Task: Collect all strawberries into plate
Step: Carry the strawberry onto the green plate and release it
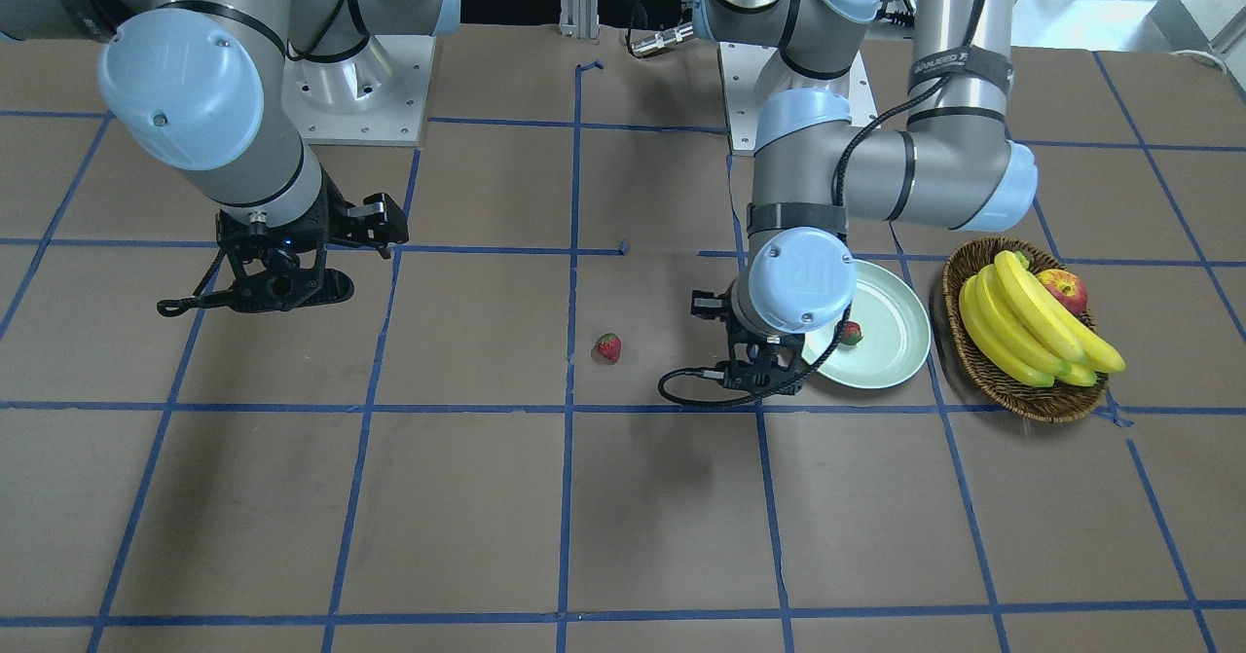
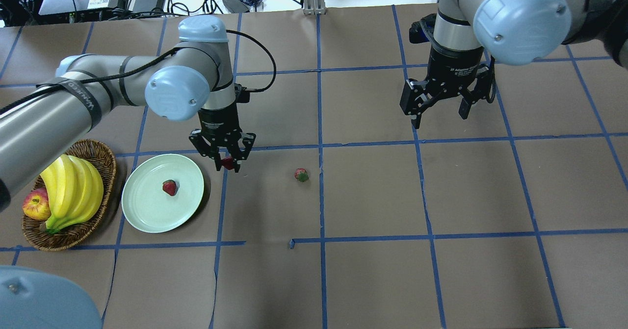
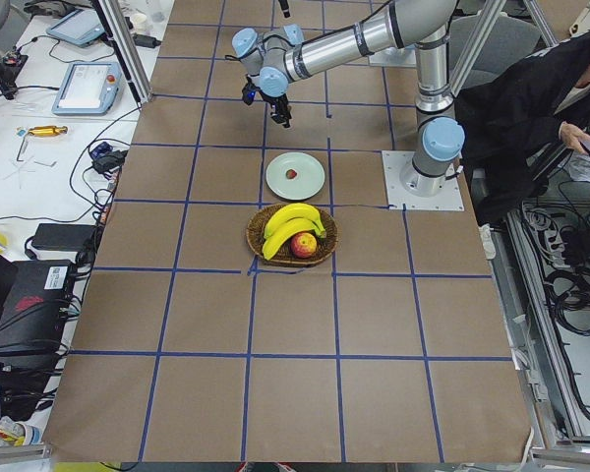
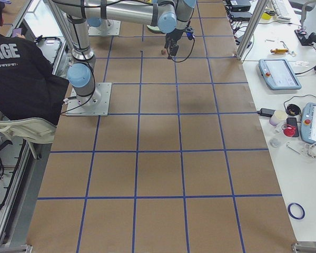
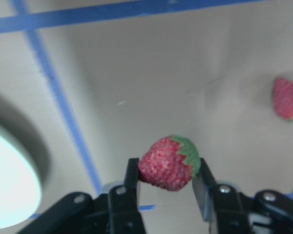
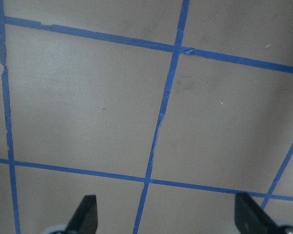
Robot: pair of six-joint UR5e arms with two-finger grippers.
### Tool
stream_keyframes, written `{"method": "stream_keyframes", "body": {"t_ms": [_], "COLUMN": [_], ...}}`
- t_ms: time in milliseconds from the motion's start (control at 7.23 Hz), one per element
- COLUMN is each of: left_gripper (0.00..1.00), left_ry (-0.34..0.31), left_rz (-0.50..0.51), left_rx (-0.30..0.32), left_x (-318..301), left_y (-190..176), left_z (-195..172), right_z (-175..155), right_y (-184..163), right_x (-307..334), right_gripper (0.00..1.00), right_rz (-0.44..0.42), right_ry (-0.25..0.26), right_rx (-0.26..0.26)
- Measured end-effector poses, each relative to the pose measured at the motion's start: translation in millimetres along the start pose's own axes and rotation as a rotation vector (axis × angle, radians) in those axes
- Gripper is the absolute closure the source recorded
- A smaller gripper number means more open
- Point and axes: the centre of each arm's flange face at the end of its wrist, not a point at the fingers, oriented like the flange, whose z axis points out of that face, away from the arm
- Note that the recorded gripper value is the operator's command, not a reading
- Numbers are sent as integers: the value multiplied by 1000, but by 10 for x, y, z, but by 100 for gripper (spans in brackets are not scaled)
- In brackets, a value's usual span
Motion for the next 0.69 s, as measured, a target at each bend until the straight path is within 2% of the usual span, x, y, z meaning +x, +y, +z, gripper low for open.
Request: {"method": "stream_keyframes", "body": {"t_ms": [277,415,553,691], "left_gripper": [100,51,13,0], "left_ry": [-66,-81,-85,-84], "left_rz": [35,47,52,55], "left_rx": [-82,-125,-155,-171], "left_x": [-578,-724,-781,-795], "left_y": [41,63,74,76], "left_z": [145,301,437,520], "right_z": [0,3,19,47], "right_y": [0,1,3,3], "right_x": [0,0,-1,-2], "right_gripper": [0,0,0,0], "right_rz": [0,0,-1,-1], "right_ry": [0,0,0,0], "right_rx": [0,-1,-4,-6]}}
